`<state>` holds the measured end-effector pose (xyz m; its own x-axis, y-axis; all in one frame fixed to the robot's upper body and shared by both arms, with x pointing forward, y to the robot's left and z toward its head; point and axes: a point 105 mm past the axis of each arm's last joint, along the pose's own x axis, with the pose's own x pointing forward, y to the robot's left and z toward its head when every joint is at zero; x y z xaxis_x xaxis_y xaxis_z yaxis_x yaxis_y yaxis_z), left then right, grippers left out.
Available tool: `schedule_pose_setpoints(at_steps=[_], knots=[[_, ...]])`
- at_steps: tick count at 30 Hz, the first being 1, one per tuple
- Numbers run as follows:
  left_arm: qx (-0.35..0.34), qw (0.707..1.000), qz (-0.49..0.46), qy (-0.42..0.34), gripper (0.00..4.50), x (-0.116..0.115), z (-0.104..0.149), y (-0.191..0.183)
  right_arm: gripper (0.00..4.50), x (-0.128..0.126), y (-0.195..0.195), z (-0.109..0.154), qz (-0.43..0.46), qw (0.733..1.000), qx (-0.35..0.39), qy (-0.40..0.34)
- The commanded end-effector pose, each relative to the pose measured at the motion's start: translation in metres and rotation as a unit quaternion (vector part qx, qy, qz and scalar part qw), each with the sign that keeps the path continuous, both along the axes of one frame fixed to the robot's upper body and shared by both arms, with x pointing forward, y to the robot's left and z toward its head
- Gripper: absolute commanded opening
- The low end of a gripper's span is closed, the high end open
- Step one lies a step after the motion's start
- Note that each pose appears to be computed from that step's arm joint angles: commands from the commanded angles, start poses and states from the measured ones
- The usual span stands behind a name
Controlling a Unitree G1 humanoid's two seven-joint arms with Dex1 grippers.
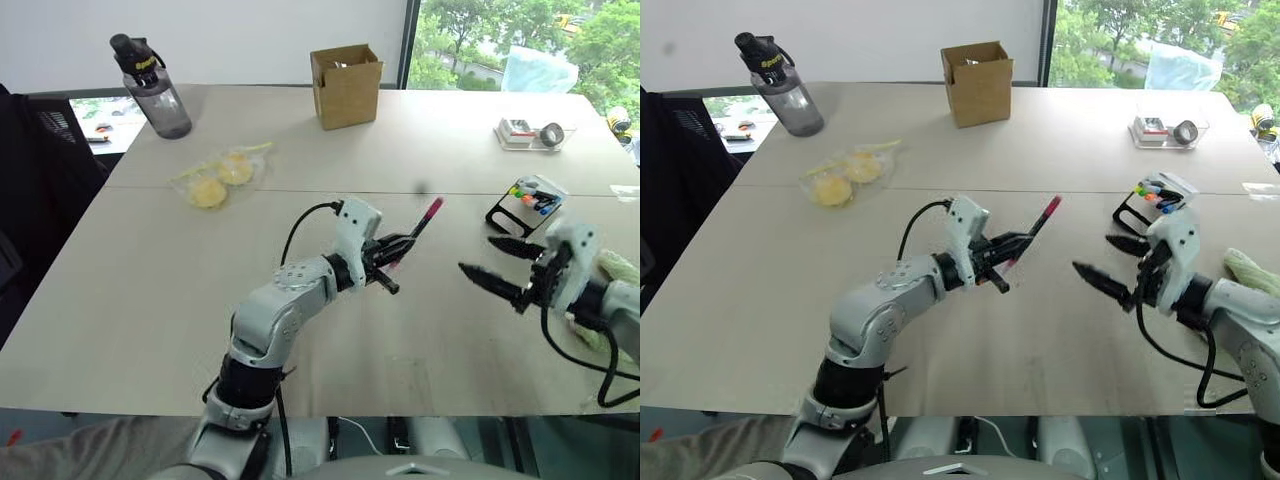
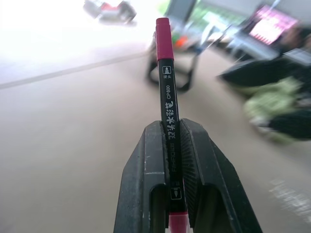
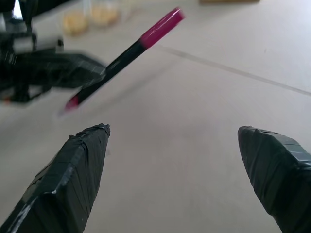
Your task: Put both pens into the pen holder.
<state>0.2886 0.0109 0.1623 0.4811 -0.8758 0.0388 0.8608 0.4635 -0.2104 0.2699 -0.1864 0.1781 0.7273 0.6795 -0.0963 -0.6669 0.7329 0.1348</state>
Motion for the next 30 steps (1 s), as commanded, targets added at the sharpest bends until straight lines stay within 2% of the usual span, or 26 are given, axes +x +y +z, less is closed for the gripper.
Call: schedule_pose_setpoints(at_steps=[1, 4, 9, 16, 17, 18, 21, 22, 23, 25, 26, 28, 30], knots=[[-0.077, 0.996, -0.041, -0.017, 0.01, -0.012, 0.023, 0.007, 4.5, -0.002, 0.005, 0.018, 0.01, 0.998, 0.054, 0.013], [-0.12, 0.99, -0.076, -0.008, 0.01, -0.02, 0.031, 0.011, 4.5, -0.002, 0.017, 0.032, 0.031, 0.995, 0.094, 0.011], [-0.124, 0.983, -0.133, 0.006, 0.01, -0.031, 0.029, 0.014, 4.5, -0.004, 0.042, 0.057, 0.089, 0.98, 0.178, 0.008], [-0.116, 0.981, -0.154, 0.004, 0.01, -0.028, 0.032, 0.016, 4.5, -0.01, 0.079, 0.05, 0.143, 0.969, 0.196, 0.045], [-0.115, 0.981, -0.153, 0.002, 0.0, -0.027, 0.033, 0.015, 3.95, -0.01, 0.079, 0.054, 0.146, 0.967, 0.205, 0.041], [-0.115, 0.982, -0.152, 0.001, 0.0, -0.026, 0.033, 0.015, 3.69, -0.01, 0.079, 0.056, 0.148, 0.966, 0.209, 0.038], [-0.112, 0.982, -0.152, 0.001, 0.0, -0.026, 0.033, 0.016, 2.07, -0.011, 0.079, 0.059, 0.152, 0.966, 0.208, 0.033], [-0.11, 0.982, -0.152, 0.002, 0.0, -0.026, 0.033, 0.016, 1.35, -0.011, 0.078, 0.06, 0.151, 0.966, 0.208, 0.031], [-0.107, 0.983, -0.152, 0.001, 0.0, -0.026, 0.032, 0.017, 1.16, -0.011, 0.078, 0.061, 0.151, 0.966, 0.206, 0.028], [-0.111, 0.982, -0.15, 0.008, 0.0, -0.024, 0.032, 0.018, 0.37, -0.012, 0.076, 0.062, 0.151, 0.97, 0.191, 0.019], [-0.116, 0.982, -0.148, 0.01, 0.0, -0.023, 0.033, 0.02, 0.12, -0.012, 0.076, 0.062, 0.151, 0.974, 0.171, 0.012], [-0.095, 0.986, -0.133, 0.002, 0.88, -0.017, 0.032, 0.022, 0.06, -0.013, 0.074, 0.06, 0.138, 0.987, 0.084, -0.028], [-0.064, 0.992, -0.112, -0.012, 1.42, -0.011, 0.029, 0.025, 0.06, -0.013, 0.073, 0.061, 0.132, 0.989, 0.035, -0.054]])
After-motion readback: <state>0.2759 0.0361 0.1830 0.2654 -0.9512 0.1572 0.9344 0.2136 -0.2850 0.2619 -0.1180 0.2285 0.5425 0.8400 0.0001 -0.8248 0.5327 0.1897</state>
